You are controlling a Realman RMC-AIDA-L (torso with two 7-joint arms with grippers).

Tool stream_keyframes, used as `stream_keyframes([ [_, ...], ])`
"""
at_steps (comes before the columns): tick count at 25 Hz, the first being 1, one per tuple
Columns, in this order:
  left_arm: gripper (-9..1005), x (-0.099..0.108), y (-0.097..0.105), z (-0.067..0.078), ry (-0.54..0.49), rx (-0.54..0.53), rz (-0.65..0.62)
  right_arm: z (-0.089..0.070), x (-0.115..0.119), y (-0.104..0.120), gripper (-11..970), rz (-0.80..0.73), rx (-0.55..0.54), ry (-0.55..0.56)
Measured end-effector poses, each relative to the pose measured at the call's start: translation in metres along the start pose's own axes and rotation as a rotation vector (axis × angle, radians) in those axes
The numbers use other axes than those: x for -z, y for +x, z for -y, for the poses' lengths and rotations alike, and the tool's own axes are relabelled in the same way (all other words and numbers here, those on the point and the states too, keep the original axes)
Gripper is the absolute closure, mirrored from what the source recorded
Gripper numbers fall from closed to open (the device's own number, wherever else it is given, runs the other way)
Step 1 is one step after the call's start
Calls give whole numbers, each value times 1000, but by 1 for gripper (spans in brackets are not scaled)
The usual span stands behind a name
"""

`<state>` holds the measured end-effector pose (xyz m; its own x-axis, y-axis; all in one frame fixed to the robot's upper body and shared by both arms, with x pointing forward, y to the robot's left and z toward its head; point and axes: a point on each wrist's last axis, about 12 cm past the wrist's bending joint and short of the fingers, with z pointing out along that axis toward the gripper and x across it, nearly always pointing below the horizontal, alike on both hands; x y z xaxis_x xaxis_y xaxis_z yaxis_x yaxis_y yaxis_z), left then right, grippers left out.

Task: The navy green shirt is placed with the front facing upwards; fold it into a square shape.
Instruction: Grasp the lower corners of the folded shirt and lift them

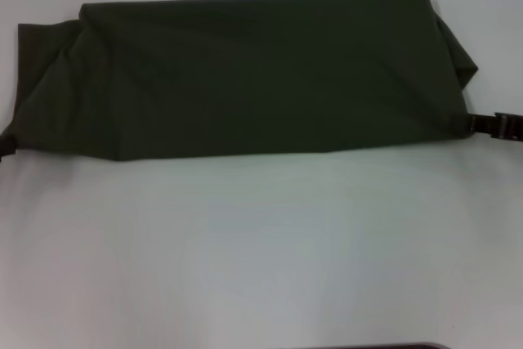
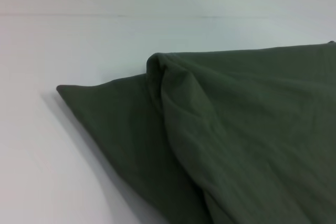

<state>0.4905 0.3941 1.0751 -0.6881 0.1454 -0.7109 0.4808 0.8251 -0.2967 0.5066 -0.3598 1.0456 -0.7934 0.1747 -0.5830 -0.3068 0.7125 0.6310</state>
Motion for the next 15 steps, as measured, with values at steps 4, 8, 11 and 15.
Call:
stream_keyframes([
  [4,956,8,8,3,26,3,-18,2,17,16,948,22,-16,-5],
  [8,955,18,19,7,47,15,-29,5,32,34,948,23,-20,0],
  [11,954,24,26,12,80,25,-35,7,43,45,948,28,-31,2],
  [15,952,29,35,18,109,42,-41,8,55,59,948,22,-38,-7],
])
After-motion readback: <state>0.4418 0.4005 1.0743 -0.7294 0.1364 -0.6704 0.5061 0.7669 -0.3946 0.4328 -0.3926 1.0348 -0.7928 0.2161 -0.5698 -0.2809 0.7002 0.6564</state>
